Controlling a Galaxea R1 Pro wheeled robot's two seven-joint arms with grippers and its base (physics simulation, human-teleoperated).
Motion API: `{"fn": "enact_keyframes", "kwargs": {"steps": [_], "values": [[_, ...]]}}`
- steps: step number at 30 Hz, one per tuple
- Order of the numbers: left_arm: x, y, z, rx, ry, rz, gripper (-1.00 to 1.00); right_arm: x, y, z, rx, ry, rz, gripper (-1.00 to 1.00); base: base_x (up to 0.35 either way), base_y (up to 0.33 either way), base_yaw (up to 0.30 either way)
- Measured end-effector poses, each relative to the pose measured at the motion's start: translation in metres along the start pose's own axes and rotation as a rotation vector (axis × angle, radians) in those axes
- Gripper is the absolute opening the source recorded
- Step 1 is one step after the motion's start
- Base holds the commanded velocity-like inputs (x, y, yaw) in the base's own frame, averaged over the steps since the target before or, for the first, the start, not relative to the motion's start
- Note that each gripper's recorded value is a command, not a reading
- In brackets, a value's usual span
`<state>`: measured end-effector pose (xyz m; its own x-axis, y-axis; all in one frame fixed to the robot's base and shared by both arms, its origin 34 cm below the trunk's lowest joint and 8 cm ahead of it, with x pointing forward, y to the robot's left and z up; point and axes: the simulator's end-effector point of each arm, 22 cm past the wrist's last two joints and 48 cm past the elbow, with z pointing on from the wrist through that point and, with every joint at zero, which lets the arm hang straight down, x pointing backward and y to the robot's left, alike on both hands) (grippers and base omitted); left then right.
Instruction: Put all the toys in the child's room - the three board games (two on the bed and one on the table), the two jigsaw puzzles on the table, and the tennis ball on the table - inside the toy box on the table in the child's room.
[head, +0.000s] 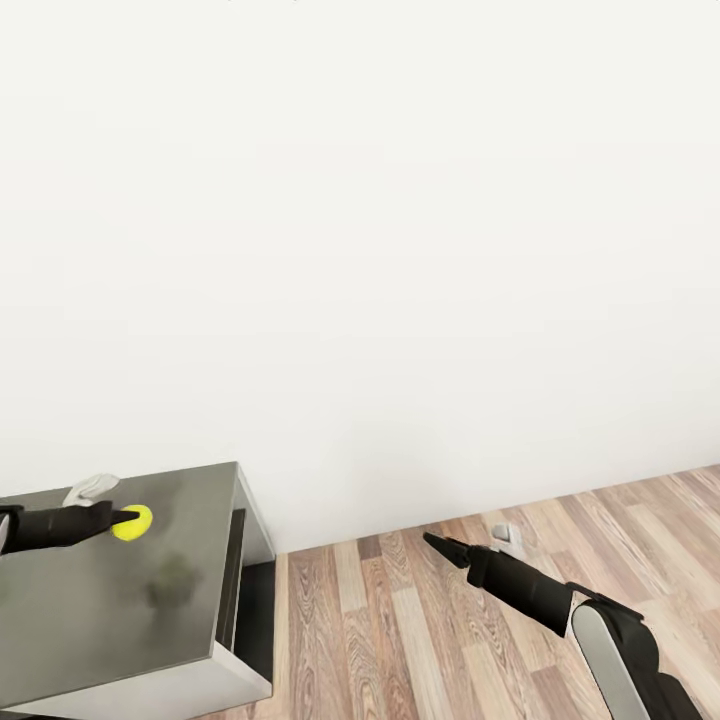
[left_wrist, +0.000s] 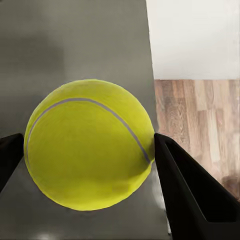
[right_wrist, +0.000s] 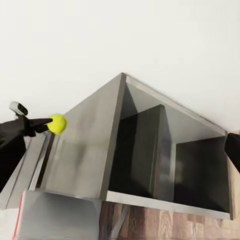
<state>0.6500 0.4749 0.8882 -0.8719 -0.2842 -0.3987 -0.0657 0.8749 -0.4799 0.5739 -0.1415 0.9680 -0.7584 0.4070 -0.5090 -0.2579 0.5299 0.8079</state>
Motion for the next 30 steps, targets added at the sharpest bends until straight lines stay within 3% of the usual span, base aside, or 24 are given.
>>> {"fn": "enact_keyframes", "kwargs": {"steps": [5, 13, 30], "values": [[-0.004, -0.016, -0.004, 0.083, -0.019, 0.032, -1.00, 0.006, 0.005, 0.004, -0.011, 0.016, -0.004, 1.00, 0.000, 0.000, 0.000], [-0.006, -0.032, -0.010, 0.155, -0.026, 0.044, -1.00, 0.005, 0.011, 0.005, -0.019, 0.015, -0.017, 1.00, 0.000, 0.000, 0.067], [-0.006, -0.040, -0.020, 0.184, -0.040, 0.046, -1.00, -0.001, 0.023, 0.004, -0.033, 0.005, -0.043, 1.00, 0.000, 0.000, 0.176]]}}
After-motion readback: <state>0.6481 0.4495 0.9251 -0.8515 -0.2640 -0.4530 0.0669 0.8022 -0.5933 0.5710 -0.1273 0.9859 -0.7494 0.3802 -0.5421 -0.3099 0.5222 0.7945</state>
